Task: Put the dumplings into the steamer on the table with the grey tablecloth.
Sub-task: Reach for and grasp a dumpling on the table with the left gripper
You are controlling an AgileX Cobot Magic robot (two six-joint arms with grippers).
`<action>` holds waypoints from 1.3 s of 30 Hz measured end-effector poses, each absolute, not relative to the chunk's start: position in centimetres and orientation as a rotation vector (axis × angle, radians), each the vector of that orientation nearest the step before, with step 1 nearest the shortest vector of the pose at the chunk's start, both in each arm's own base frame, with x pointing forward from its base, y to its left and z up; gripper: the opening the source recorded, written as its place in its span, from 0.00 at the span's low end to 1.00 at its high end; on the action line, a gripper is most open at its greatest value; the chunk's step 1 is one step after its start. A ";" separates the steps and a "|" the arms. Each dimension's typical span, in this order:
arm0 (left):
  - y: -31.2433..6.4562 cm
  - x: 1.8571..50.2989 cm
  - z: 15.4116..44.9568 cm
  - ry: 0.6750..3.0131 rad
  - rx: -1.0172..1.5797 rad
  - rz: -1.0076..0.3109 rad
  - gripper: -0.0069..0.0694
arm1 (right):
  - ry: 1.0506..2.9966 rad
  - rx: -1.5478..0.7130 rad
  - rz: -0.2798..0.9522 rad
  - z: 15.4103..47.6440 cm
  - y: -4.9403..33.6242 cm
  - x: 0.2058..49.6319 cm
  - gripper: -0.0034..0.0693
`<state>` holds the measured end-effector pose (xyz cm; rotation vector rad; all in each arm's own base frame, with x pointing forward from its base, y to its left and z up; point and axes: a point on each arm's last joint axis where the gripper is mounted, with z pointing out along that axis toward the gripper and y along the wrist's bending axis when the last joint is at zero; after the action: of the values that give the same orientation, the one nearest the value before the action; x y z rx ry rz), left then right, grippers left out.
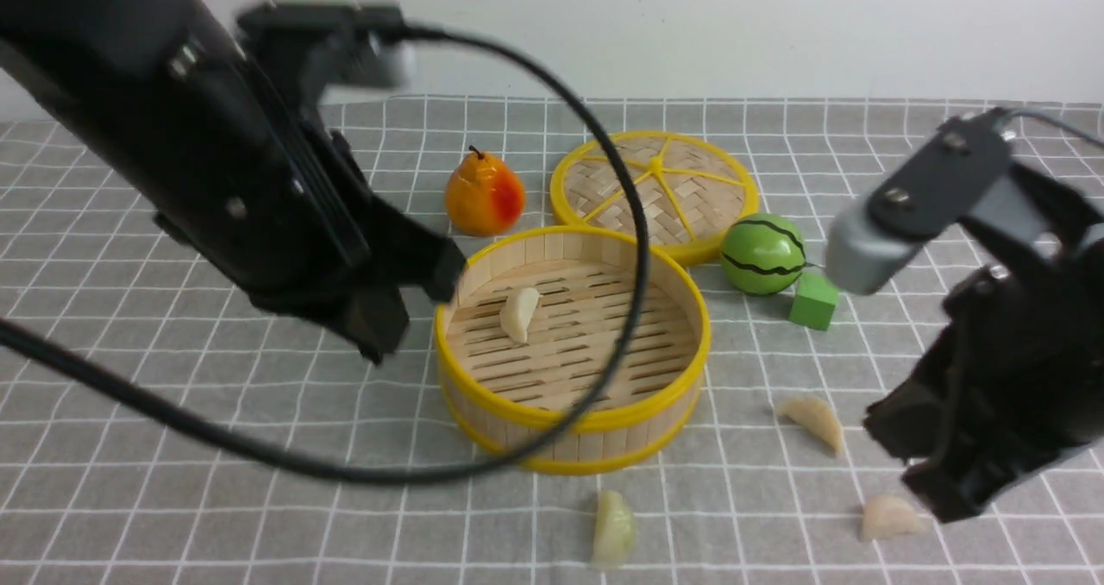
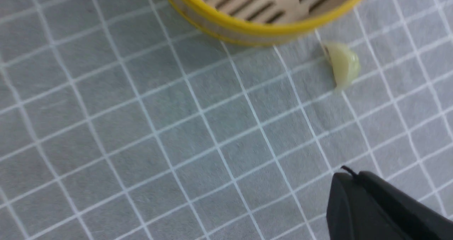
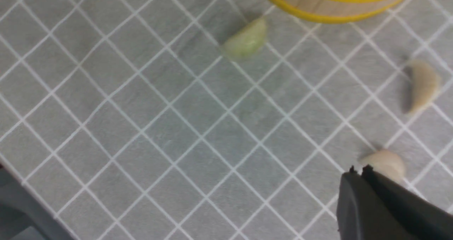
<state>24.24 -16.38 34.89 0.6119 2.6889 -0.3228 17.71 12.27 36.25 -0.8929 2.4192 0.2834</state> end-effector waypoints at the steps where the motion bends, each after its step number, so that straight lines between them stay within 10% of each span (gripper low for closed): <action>1: -17.5 23.9 33.6 2.701 0.676 -0.309 0.07 | 2.401 -0.864 0.269 36.9 11.5 17.2 0.05; 11: -25.8 24.5 25.2 2.790 0.762 -0.213 0.11 | 2.417 -0.802 0.227 38.2 9.1 15.3 0.05; 24: -29.5 28.2 17.2 2.831 0.586 -0.228 0.88 | 2.480 -0.826 0.215 37.9 8.8 14.8 0.07; 29: -30.1 28.8 16.6 2.822 0.565 -0.239 0.78 | 2.480 -0.831 0.213 37.9 8.8 14.8 0.07; 34: -30.4 29.0 16.5 2.806 0.559 -0.257 0.42 | 2.480 -0.831 0.213 37.9 8.8 14.8 0.08; 39: -30.1 28.7 17.0 2.842 0.623 -0.209 0.39 | 2.480 -0.831 0.213 37.9 8.8 14.8 0.09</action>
<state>28.72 -30.10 16.96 0.6228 2.8417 -0.2094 14.81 8.84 37.87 -0.8313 2.4802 0.2131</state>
